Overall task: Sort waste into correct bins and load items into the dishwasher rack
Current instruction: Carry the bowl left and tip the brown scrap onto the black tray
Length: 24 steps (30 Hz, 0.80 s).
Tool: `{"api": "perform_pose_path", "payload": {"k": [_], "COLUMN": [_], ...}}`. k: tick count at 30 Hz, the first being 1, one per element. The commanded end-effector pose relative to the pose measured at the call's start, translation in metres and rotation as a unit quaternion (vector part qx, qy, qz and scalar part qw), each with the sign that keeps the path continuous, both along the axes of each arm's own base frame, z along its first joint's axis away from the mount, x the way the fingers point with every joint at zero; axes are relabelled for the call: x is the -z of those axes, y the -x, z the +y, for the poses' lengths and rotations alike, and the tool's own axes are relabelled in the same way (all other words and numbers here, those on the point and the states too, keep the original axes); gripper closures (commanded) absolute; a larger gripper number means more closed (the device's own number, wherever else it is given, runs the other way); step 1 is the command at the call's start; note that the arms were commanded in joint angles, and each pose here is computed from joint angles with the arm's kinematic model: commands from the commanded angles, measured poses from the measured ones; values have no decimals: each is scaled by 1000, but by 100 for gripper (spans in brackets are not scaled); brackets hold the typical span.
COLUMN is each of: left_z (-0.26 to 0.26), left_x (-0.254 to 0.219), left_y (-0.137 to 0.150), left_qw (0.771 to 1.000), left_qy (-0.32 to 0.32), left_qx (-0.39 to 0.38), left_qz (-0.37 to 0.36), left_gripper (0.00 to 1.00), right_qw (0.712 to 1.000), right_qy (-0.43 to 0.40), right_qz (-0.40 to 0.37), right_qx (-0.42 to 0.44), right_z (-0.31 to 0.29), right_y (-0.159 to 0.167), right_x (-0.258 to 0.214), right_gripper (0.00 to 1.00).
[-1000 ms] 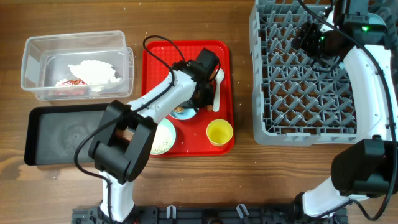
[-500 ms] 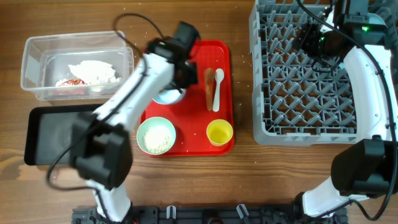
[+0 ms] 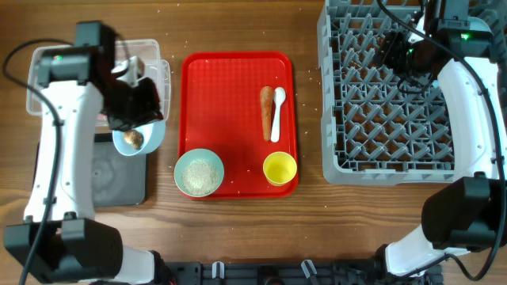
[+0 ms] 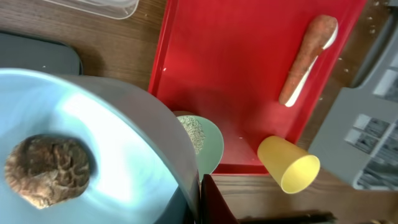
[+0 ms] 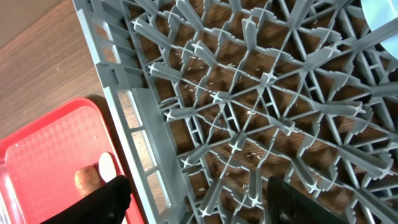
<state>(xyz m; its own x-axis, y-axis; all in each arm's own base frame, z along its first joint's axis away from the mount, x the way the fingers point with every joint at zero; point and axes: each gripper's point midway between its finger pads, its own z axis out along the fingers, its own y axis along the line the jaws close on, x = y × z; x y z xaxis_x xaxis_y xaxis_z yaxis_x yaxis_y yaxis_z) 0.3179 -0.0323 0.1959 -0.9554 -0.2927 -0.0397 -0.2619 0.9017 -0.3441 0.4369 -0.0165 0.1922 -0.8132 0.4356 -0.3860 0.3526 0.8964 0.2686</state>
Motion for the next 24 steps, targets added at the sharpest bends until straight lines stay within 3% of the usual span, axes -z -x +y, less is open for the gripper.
{"api": "perform_pose_path", "payload": {"k": [1,8,10,17,24], "left_z": [2,44,63,112,137], "left_x": [0,14,16,35,37], "left_y": [4,11,20,38,31], "left_qw": [990,959,936,910,852], "left_qy": [127,259,314,339,426], "left_qx": [42,-18,-73,-173,-246], "left_qz": [-43,-117,-142,-162,-179], "left_gripper": [96,96,96,96,96], "right_qw": [1000,1000,1000,1000,1000], "right_qy": [17,17,16,15,16], "right_qz": [3,6,12,19,21], "right_qx": [-15,-15,-15,-15,-15], "right_z": [0,0,0,0,0], "right_y": [0,1,4,7,8], "right_x": [3,4,5,6,7], "right_gripper": [28,27,27,27,27]}}
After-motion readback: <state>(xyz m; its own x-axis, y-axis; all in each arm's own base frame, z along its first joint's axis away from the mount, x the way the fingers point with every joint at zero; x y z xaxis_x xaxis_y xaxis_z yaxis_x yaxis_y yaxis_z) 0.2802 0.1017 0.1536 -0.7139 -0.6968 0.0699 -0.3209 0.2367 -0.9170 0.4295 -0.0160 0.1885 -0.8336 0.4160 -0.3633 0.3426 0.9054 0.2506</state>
